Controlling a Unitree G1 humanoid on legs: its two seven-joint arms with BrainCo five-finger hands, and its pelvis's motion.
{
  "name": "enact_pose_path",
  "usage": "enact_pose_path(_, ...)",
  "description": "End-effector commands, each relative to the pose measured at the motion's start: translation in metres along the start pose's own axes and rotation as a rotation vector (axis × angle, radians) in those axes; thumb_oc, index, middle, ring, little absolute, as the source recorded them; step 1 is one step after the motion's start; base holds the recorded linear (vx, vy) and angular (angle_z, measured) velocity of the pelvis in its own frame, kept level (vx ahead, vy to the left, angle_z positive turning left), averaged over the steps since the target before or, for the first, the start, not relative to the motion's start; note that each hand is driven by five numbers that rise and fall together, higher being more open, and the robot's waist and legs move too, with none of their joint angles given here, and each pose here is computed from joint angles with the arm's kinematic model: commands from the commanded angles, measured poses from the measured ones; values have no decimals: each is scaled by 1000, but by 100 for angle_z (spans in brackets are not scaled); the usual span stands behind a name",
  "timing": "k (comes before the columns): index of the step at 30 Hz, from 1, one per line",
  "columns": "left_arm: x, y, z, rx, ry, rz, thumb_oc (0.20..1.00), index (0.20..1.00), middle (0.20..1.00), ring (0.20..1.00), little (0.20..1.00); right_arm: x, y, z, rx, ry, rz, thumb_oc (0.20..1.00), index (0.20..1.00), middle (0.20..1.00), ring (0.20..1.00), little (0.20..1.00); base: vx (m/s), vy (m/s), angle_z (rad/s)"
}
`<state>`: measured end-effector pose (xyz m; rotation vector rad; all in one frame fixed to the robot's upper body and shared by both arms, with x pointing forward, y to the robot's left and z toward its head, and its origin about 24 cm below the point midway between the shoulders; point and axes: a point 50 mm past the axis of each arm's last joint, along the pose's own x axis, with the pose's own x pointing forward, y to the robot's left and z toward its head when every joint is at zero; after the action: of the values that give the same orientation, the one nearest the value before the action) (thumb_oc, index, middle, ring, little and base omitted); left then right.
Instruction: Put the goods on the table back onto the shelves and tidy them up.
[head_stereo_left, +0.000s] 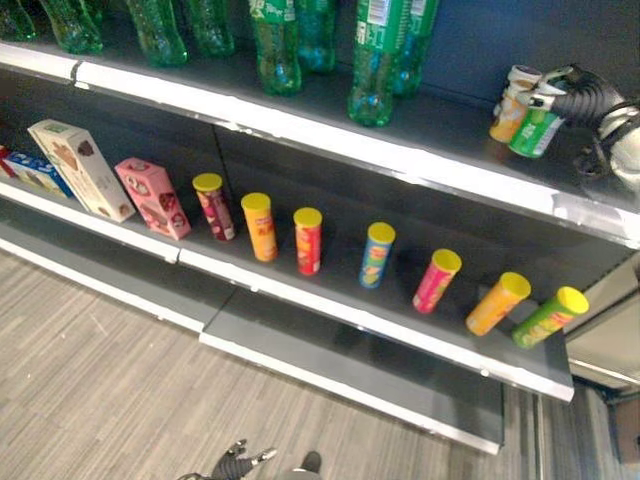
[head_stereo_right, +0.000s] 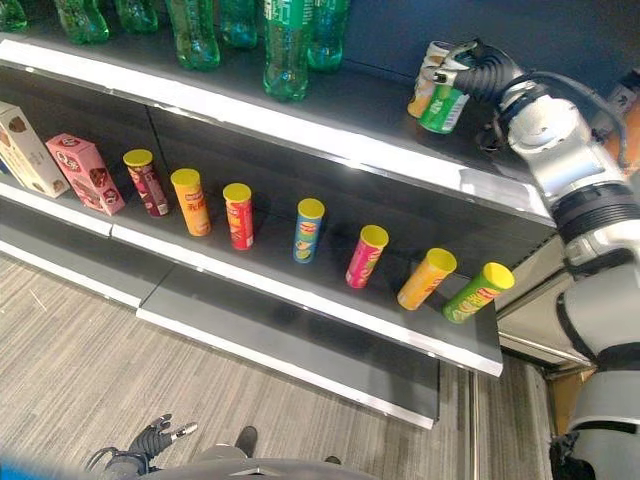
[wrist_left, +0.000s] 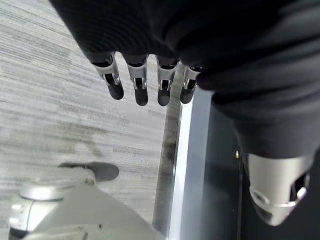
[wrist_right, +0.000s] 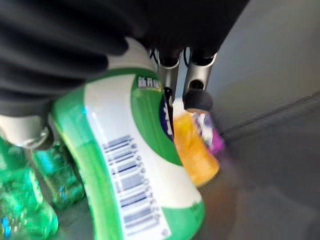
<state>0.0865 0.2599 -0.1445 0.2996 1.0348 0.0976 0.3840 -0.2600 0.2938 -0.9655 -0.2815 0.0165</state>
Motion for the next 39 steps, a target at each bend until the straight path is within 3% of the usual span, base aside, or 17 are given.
enact_pose_path(1, 5, 11, 13, 6, -32, 26, 1000, 1000, 1000, 1000, 1000, -1, -45, 18, -98, -24, -119, 200, 200, 200, 200, 200, -6, 5, 6)
enact_pose_path(20, 7, 22, 20, 11, -43, 64, 1000, 1000, 1000, 1000, 1000, 13, -18, 24, -208, -15, -108, 200, 200, 200, 200, 200, -2, 1, 1)
enact_pose_path(39, 7, 25, 23, 7, -51, 68, 1000, 1000, 1000, 1000, 1000, 17, -11, 25, -193, -7, -114, 200, 200, 200, 200, 200, -1, 0, 1)
